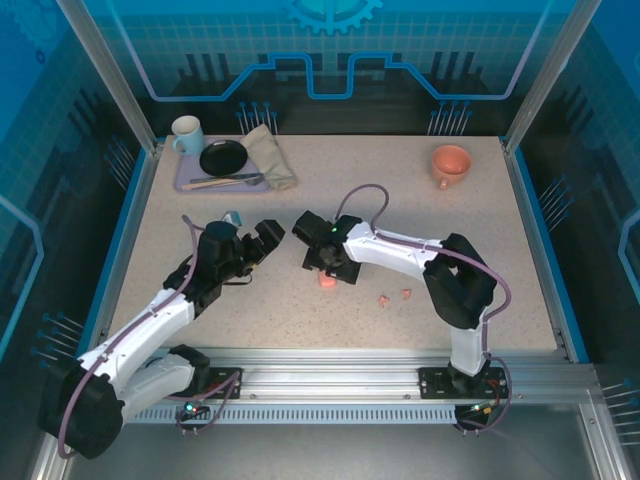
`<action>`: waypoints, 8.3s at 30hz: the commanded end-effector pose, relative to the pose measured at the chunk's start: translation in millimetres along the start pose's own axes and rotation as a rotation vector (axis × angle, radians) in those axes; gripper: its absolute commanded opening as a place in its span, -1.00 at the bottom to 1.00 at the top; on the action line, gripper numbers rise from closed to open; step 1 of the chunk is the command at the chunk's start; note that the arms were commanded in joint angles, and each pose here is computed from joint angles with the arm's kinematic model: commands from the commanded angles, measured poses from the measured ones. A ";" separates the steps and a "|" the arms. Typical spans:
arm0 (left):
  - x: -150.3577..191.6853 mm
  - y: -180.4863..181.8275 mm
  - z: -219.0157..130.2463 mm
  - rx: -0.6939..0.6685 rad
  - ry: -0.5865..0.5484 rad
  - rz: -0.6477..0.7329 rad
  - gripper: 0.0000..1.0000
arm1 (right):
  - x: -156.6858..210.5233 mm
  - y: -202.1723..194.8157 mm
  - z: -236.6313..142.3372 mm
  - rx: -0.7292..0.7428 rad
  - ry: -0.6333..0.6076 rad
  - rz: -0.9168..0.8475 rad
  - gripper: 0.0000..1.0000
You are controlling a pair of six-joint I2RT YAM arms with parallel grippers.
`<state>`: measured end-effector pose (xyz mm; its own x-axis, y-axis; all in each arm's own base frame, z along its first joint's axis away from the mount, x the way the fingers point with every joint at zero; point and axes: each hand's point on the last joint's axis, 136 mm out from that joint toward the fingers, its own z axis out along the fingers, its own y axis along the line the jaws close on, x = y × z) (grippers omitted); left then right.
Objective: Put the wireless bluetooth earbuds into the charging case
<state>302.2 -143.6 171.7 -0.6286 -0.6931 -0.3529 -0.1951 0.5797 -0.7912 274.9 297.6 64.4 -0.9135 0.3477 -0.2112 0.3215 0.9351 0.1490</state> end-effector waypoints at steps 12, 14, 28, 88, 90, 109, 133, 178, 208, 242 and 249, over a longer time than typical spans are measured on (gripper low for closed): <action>-36.4 -32.4 -35.1 0.003 -0.148 0.081 0.98 | 56.0 61.9 29.4 -0.108 0.165 -0.010 0.68; -37.5 -32.7 -37.3 0.005 -0.157 0.075 0.98 | 55.5 60.3 36.5 -0.095 0.167 -0.005 0.68; -31.1 -30.3 -32.3 0.022 -0.130 0.038 0.98 | 9.9 9.3 27.4 -0.029 0.076 0.040 0.67; -26.8 -12.0 -17.9 -0.070 -0.099 0.079 0.98 | -8.1 -5.6 62.5 0.153 0.123 -0.144 0.15; -24.6 -10.7 -17.5 -0.067 -0.091 0.087 0.98 | -11.3 -4.5 56.3 0.137 0.110 -0.129 0.07; 41.5 -8.5 10.5 0.247 0.065 0.187 0.97 | -81.5 3.8 -33.3 -0.189 -0.029 0.161 0.03; 71.7 -81.8 88.6 0.444 0.112 0.309 0.37 | -101.2 37.2 -65.3 -0.437 0.047 0.333 0.02; 59.2 -97.7 115.1 0.443 0.059 0.323 -0.78 | -93.5 35.8 -69.8 -0.474 0.083 0.347 -0.01; 50.7 -111.2 23.1 0.606 0.500 0.514 -0.90 | -86.9 25.4 -160.7 -1.014 -0.225 -0.553 0.67; 45.1 -133.4 10.7 0.670 0.495 0.548 -0.95 | -86.4 9.4 -151.1 -1.091 -0.148 -0.481 0.12; 41.9 -140.3 11.7 0.687 0.491 0.543 -0.95 | -74.5 25.1 -150.6 -1.121 -0.109 -0.527 -0.09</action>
<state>309.4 -253.7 240.3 -0.8077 -0.0666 -0.5858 0.5354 0.3331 -0.7761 317.0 271.5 219.9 -0.8349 0.0339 -0.5494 -0.4753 0.4592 0.7505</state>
